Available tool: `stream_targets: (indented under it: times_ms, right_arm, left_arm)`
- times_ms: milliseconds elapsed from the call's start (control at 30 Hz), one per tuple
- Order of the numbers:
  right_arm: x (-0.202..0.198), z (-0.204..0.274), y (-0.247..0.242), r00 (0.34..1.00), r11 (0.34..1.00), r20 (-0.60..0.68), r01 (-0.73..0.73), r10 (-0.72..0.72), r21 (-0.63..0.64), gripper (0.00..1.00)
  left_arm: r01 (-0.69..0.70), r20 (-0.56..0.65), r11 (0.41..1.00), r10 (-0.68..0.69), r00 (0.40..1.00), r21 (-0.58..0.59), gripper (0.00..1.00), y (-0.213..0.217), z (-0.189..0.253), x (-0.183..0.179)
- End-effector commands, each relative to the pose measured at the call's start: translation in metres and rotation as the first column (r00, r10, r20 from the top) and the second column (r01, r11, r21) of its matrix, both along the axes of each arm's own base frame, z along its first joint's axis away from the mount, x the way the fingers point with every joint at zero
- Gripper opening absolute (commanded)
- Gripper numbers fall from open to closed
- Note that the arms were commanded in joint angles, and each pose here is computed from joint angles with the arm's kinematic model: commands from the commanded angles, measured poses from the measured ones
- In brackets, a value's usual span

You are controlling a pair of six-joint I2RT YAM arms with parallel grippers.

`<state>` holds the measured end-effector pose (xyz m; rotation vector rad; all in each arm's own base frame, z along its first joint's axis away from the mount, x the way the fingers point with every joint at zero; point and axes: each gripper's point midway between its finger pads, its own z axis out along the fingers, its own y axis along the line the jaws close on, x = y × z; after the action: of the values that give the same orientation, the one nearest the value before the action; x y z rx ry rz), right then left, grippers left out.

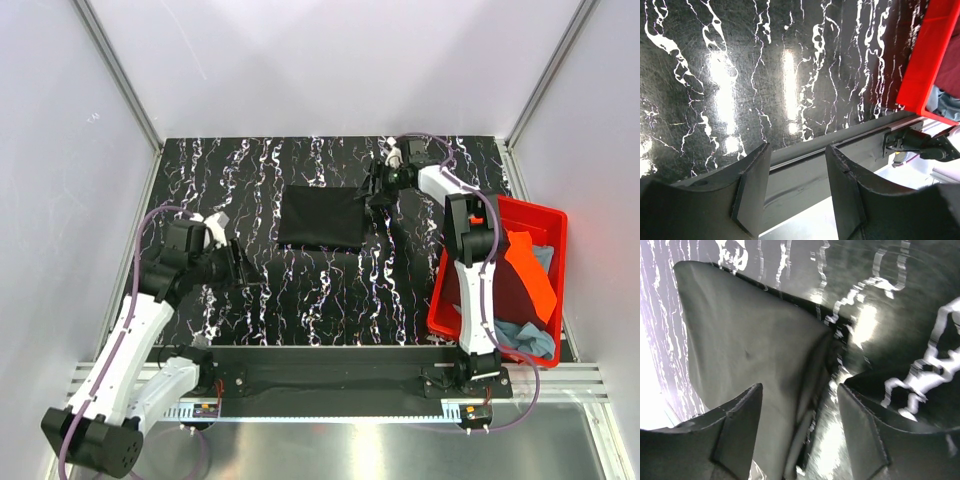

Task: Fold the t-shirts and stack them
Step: Neatly place the folded tshirt to the corner

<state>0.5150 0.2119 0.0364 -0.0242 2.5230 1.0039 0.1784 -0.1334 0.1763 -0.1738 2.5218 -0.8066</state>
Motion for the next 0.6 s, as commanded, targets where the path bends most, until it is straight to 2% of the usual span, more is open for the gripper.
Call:
stream_targets:
  times_ms: [0,133,200,267,367,400,433,500,567]
  right_arm:
    - [-0.005,-0.005,0.029,0.998,0.998,0.014,-0.062,0.063,-0.021,0.68]
    - [-0.015,-0.015,0.04,0.999,0.998,-0.042,-0.036,0.033,-0.054,0.61]
    - [-0.017,-0.022,0.044,0.998,0.996,-0.063,-0.011,0.005,-0.091,0.59]
    - [-0.019,-0.032,0.04,0.995,0.989,-0.089,0.024,-0.037,-0.148,0.54]
    - [-0.02,-0.047,0.034,0.988,0.969,-0.118,0.066,-0.096,-0.238,0.32]
    - [-0.014,-0.048,0.034,0.988,0.963,-0.11,0.079,-0.11,-0.258,0.19]
    - [-0.017,-0.05,0.034,0.986,0.953,-0.115,0.081,-0.119,-0.292,0.13]
    - [-0.004,-0.048,0.021,0.985,0.915,-0.055,0.132,-0.165,-0.381,0.02]
    - [-0.001,-0.049,0.0,0.981,0.854,-0.024,0.156,-0.193,-0.496,0.0]
  left_arm:
    - [0.057,0.075,0.998,-0.057,0.996,-0.005,0.52,-0.005,0.015,0.012]
    - [0.053,0.093,0.998,-0.056,0.994,0.034,0.53,0.0,0.023,0.016]
    - [0.058,0.11,0.997,-0.063,0.992,0.052,0.53,0.002,0.03,0.018]
    - [0.049,0.118,0.996,-0.059,0.991,0.081,0.54,0.006,0.033,0.02]
    - [0.043,0.134,0.992,-0.059,0.989,0.119,0.54,0.011,0.037,0.021]
    - [0.047,0.141,0.991,-0.065,0.988,0.129,0.54,0.012,0.038,0.02]
    - [0.05,0.143,0.989,-0.069,0.987,0.136,0.54,0.012,0.038,0.02]
    - [0.047,0.155,0.987,-0.071,0.985,0.152,0.55,0.015,0.039,0.02]
    - [0.045,0.155,0.986,-0.071,0.985,0.163,0.55,0.016,0.035,0.018]
